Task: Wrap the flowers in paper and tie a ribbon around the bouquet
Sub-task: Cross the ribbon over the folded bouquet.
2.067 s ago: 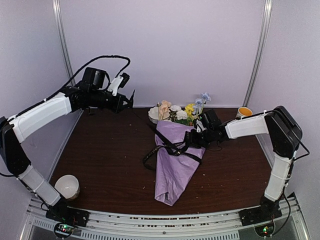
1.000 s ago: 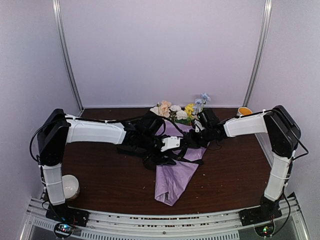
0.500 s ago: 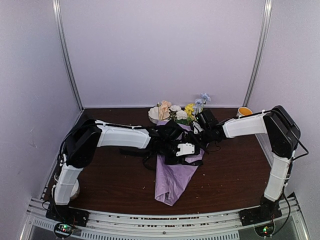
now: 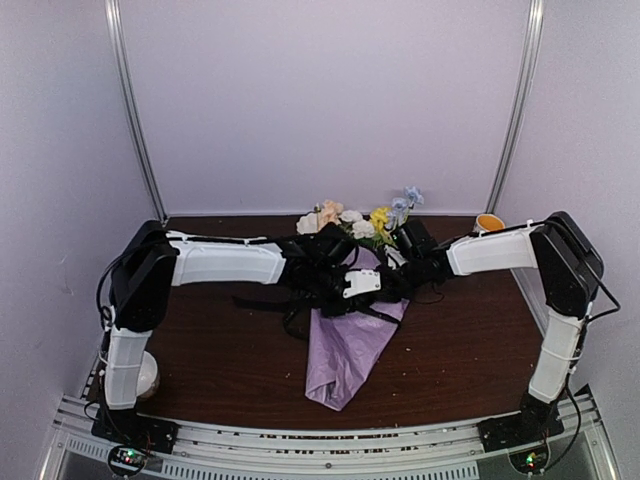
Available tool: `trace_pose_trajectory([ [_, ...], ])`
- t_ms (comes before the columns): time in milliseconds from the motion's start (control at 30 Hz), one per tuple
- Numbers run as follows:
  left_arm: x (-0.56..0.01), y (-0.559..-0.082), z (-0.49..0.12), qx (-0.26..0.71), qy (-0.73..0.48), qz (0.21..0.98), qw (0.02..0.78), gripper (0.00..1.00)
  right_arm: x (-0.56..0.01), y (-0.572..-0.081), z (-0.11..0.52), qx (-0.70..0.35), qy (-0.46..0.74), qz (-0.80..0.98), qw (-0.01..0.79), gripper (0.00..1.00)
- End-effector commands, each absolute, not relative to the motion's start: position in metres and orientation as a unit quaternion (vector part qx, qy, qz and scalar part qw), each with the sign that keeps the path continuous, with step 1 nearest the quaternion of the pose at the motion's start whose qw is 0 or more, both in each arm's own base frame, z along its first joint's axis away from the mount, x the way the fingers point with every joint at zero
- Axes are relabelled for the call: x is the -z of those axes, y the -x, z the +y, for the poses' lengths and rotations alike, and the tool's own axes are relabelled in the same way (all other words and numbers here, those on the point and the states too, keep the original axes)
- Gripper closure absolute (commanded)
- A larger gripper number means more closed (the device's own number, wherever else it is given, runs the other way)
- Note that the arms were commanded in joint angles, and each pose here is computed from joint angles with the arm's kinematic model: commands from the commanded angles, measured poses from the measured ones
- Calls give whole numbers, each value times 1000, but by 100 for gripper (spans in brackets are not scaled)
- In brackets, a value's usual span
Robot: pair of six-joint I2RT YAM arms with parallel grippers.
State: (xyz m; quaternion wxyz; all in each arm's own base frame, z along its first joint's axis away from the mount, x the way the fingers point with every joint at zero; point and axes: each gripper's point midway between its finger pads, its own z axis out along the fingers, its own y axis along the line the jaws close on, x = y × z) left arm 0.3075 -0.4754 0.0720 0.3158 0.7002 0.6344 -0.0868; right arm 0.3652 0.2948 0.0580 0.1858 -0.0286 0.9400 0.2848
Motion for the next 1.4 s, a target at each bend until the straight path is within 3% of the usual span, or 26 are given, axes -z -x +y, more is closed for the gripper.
trace_pose_trajectory([
  [0,-166,-318,-472,167,-645,631,398,100,-60,-341,291,-281,76,942,164,91],
  [200,-198,-306,-465,253,-619,618,413,100,-57,-311,308,-305,144,932,129,73],
  [567,-211,-319,-456,284,-579,630,433,100,-68,-249,318,-358,252,895,85,71],
  [933,-200,-330,-456,282,-551,658,428,100,-92,-322,238,-262,78,941,199,64],
  [1033,-197,-333,-456,280,-543,667,427,100,-106,-330,232,-240,60,942,227,67],
  [1200,-192,-337,-455,276,-530,680,425,100,-167,-296,289,-314,150,873,343,72],
  [1367,-197,-340,-456,289,-519,682,427,100,-192,-262,323,-407,138,805,409,77],
])
